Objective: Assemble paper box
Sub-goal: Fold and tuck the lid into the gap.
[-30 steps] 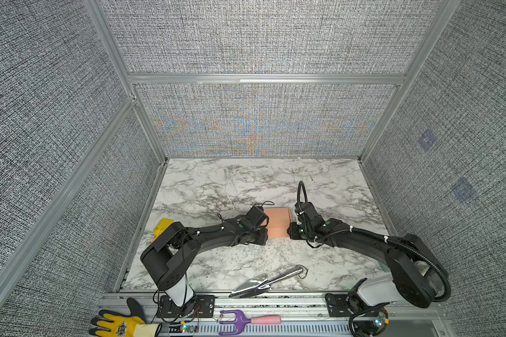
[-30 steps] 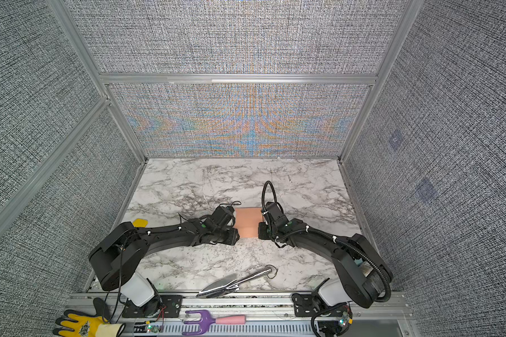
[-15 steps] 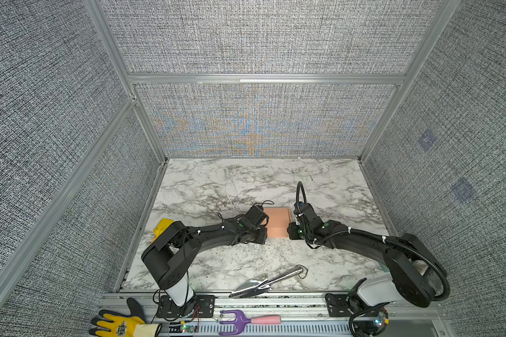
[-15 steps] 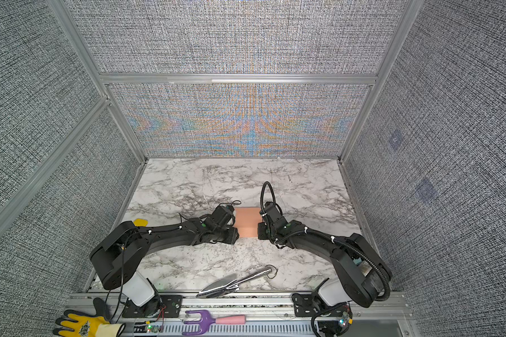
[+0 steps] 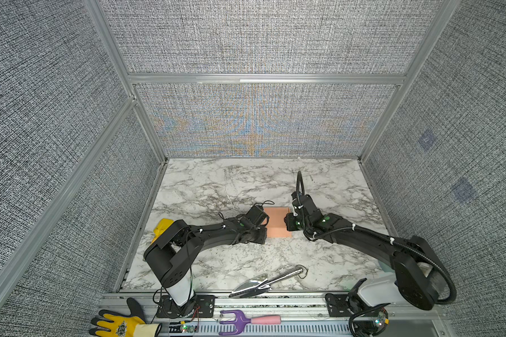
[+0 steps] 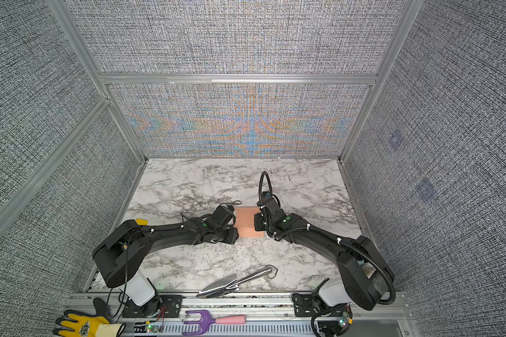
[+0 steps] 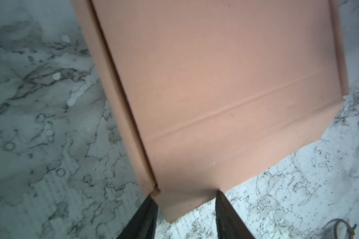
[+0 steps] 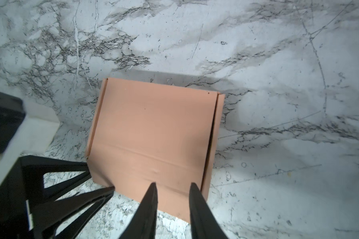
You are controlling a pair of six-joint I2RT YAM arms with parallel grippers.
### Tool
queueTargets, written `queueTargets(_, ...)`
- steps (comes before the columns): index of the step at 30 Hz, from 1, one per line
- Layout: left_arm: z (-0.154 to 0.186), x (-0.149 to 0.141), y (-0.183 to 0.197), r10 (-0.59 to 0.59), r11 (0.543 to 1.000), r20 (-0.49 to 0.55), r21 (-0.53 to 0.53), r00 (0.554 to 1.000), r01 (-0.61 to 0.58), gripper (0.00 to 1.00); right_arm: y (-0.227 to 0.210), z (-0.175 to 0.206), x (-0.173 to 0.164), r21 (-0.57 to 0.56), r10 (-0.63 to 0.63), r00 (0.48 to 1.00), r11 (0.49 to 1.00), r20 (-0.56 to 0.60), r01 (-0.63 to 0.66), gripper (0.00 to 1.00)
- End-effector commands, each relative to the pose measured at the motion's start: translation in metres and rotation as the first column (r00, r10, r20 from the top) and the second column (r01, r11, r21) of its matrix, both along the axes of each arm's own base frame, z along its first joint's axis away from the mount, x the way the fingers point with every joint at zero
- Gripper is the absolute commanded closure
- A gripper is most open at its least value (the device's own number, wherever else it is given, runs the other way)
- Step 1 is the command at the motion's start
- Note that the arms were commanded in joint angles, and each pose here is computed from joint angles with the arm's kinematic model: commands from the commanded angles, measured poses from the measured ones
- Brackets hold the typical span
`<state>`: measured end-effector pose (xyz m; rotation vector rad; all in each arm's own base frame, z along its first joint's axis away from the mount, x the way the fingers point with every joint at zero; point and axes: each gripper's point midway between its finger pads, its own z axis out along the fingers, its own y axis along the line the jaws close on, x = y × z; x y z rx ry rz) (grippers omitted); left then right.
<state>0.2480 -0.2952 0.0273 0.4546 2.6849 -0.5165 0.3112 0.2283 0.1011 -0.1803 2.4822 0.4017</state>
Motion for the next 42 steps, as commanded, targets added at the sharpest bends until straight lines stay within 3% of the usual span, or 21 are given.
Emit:
queueTargets(1, -0.001, 0.002, 0.002, 0.004, 1.0, 0.007, 0.017, 1.0, -0.004, 0.52, 0.003, 0.0, 0.011, -0.029, 0.003, 1.0, 1.0, -0.015, -0.003, 0.71)
queueTargets(9, -0.003, 0.004, 0.002, 0.01, 1.0, 0.009, 0.02, 1.0, -0.01, 0.52, 0.017, -0.012, 0.031, 0.01, -0.009, 0.998, 1.0, -0.068, 0.01, 0.71)
queueTargets(19, -0.004, 0.011, 0.002, 0.032, 0.999, 0.024, 0.036, 0.999, -0.033, 0.52, 0.018, -0.046, 0.02, 0.016, -0.002, 0.989, 1.0, -0.147, 0.004, 0.71)
queueTargets(29, -0.008, 0.026, 0.003, 0.081, 0.995, 0.043, 0.054, 0.996, -0.084, 0.52, 0.02, -0.054, 0.014, 0.034, 0.013, 0.985, 0.999, -0.172, -0.007, 0.71)
queueTargets(35, 0.018, 0.025, 0.001, 0.09, 0.996, 0.083, -0.03, 0.993, -0.088, 0.5, 0.02, -0.056, 0.015, 0.033, 0.012, 0.985, 0.999, -0.174, -0.007, 0.71)
queueTargets(42, 0.046, 0.005, -0.001, 0.078, 0.979, 0.081, -0.195, 0.994, -0.061, 0.49, 0.022, -0.053, 0.017, 0.047, 0.015, 0.986, 0.999, -0.168, -0.007, 0.71)
